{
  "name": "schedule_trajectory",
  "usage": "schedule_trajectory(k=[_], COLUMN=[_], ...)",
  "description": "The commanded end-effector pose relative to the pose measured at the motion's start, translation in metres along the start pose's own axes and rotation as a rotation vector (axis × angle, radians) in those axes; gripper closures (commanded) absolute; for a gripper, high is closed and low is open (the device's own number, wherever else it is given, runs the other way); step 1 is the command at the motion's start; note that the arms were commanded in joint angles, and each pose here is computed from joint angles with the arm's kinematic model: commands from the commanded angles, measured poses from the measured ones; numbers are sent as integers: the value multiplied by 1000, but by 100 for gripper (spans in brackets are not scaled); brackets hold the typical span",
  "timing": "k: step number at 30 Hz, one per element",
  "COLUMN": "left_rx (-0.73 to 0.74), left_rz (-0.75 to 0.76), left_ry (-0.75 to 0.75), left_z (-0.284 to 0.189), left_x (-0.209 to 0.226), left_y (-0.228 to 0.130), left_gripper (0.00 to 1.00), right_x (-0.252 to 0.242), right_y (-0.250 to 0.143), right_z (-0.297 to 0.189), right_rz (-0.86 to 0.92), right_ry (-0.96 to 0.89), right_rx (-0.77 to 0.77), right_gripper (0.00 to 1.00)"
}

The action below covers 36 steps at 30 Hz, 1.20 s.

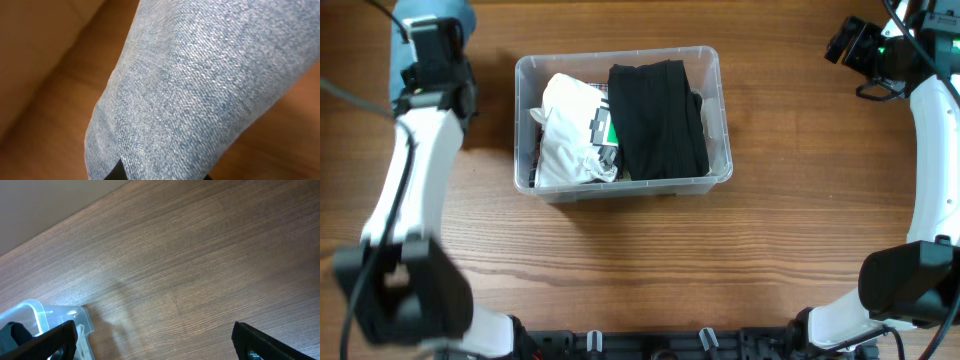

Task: Pack container
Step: 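Lift the blue denim cloth and carry it right over the container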

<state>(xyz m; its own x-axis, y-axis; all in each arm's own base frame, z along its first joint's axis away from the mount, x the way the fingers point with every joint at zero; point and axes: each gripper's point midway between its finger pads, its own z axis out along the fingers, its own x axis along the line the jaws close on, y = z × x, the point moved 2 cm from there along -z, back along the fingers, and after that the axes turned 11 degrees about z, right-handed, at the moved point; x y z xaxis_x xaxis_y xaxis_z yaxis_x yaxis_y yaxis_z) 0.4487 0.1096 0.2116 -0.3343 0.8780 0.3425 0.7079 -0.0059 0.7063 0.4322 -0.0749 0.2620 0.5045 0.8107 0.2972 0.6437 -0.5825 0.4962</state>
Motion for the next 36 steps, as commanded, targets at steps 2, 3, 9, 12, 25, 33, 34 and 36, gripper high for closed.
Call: schedule_trajectory(k=[2, 3, 9, 12, 25, 33, 34, 36], left_rx=[-164, -178, -187, -169, 47, 108, 114, 135], left_rz=[-273, -293, -414, -434, -344, -264, -261, -259], left_ry=[-509, -594, -1037, -1226, -1577, -1584, -1592, -1604], left_z=[-96, -110, -175, -202, -268, -282, -283, -282], left_x=[-31, -38, -71, -81, -137, -212, -220, -239], left_y=[47, 51, 71, 77, 49, 26, 25, 21], left_gripper=[96, 96, 96, 96, 96, 96, 96, 96], right_x=[0, 0, 0, 0, 0, 0, 0, 0], right_y=[2, 2, 2, 2, 2, 2, 2, 2], right_z=[0, 0, 0, 0, 0, 0, 0, 0], right_rz=[11, 11, 11, 11, 11, 11, 11, 11], right_ry=[-9, -9, -9, -9, -9, -9, -9, -9], right_rx=[-9, -9, -9, -9, -9, -9, -9, -9], right_gripper=[0, 0, 0, 0, 0, 0, 0, 0])
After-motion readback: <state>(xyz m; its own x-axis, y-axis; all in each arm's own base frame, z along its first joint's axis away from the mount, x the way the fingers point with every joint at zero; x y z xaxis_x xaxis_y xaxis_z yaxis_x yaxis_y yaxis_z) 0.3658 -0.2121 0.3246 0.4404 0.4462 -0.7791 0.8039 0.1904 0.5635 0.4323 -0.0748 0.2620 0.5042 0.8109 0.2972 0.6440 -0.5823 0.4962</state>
